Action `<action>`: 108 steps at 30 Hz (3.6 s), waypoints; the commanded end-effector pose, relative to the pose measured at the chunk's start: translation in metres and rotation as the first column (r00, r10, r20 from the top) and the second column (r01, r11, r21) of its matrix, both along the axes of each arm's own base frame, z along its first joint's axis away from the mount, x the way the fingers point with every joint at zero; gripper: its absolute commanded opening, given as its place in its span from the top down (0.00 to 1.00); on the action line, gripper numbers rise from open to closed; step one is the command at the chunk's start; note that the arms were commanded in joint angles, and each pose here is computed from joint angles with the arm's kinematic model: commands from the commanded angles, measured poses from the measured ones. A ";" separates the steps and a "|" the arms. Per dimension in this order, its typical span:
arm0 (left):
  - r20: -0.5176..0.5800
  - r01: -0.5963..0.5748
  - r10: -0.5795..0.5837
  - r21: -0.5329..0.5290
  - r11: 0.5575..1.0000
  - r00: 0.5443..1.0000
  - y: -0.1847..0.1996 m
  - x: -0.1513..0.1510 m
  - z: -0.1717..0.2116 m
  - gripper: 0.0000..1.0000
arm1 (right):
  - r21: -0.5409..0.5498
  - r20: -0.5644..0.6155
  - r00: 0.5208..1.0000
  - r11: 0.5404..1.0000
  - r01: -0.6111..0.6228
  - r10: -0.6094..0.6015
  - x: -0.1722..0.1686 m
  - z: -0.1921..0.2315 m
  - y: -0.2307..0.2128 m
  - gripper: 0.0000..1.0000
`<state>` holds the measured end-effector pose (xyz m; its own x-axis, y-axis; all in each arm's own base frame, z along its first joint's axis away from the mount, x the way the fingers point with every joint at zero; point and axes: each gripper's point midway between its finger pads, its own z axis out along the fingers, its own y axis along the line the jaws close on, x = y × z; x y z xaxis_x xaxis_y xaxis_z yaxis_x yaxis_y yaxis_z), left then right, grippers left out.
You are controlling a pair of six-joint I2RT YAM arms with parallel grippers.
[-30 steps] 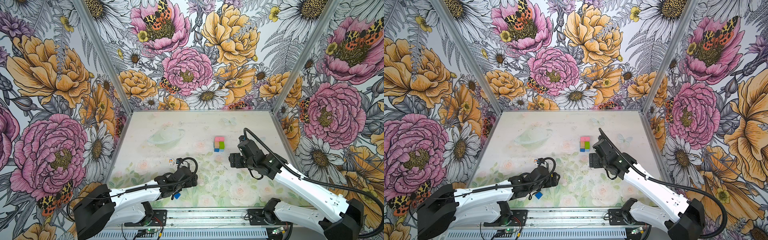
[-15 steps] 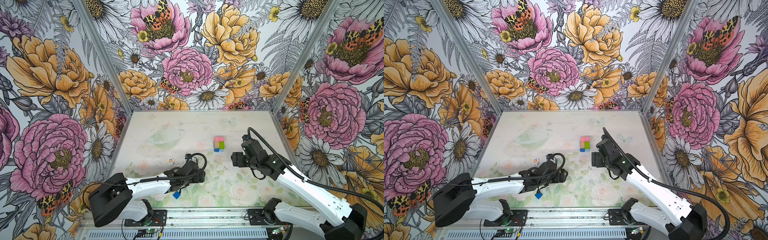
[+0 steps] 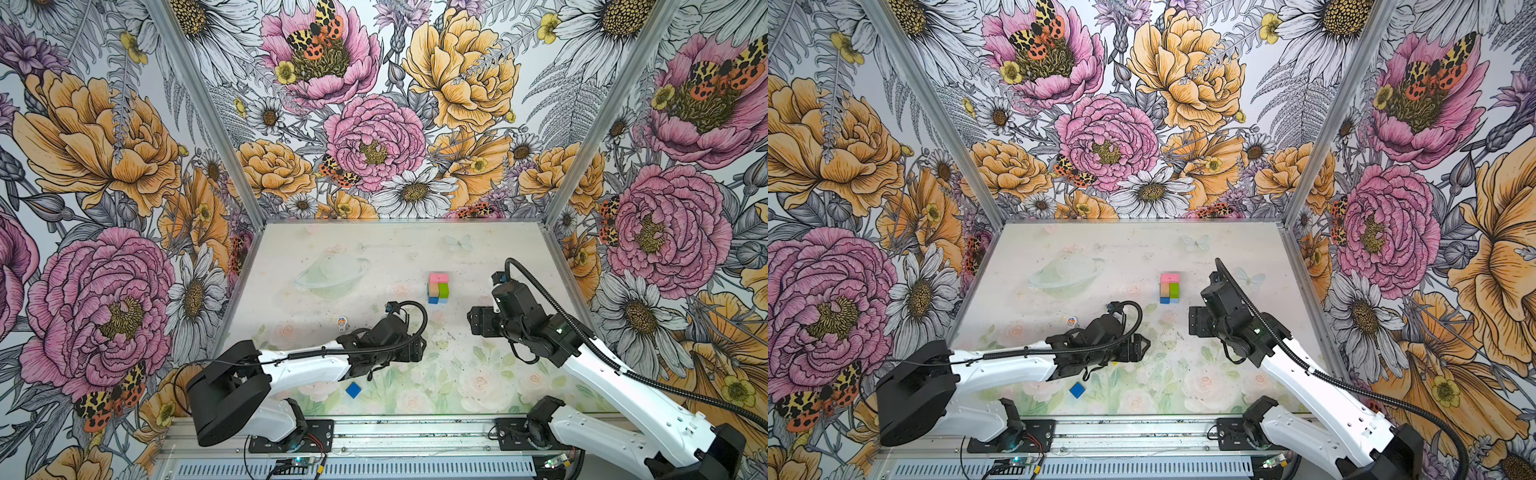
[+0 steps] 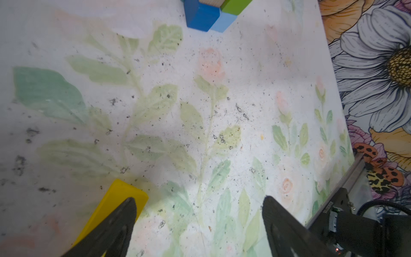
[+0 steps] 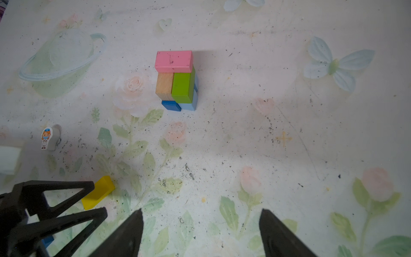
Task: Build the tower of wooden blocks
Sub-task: 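Move the right gripper toward the robot over the yellow block while the left gripper withdraws, then lower the right gripper and close it on the yellow block, then lift the yellow block and carry it to the tower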
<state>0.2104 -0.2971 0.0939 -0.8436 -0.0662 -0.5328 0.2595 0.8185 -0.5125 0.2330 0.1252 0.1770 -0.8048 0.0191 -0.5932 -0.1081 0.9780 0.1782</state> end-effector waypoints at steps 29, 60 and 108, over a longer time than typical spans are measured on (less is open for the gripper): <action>0.014 -0.393 0.394 -0.065 0.917 0.919 0.174 -0.021 0.005 0.10 | 0.006 -0.112 0.881 0.887 -0.462 0.460 -0.031 -0.080 0.197 0.19; 0.022 -0.411 0.416 -0.114 0.904 0.909 0.185 -0.026 0.015 0.10 | -0.063 -0.201 0.800 0.807 -0.587 0.566 -0.030 -0.137 0.244 0.13; 0.047 -0.398 0.407 -0.135 0.907 0.912 0.183 -0.020 0.035 0.10 | -0.099 -0.110 0.901 0.897 -0.430 0.420 0.004 -0.079 0.206 0.44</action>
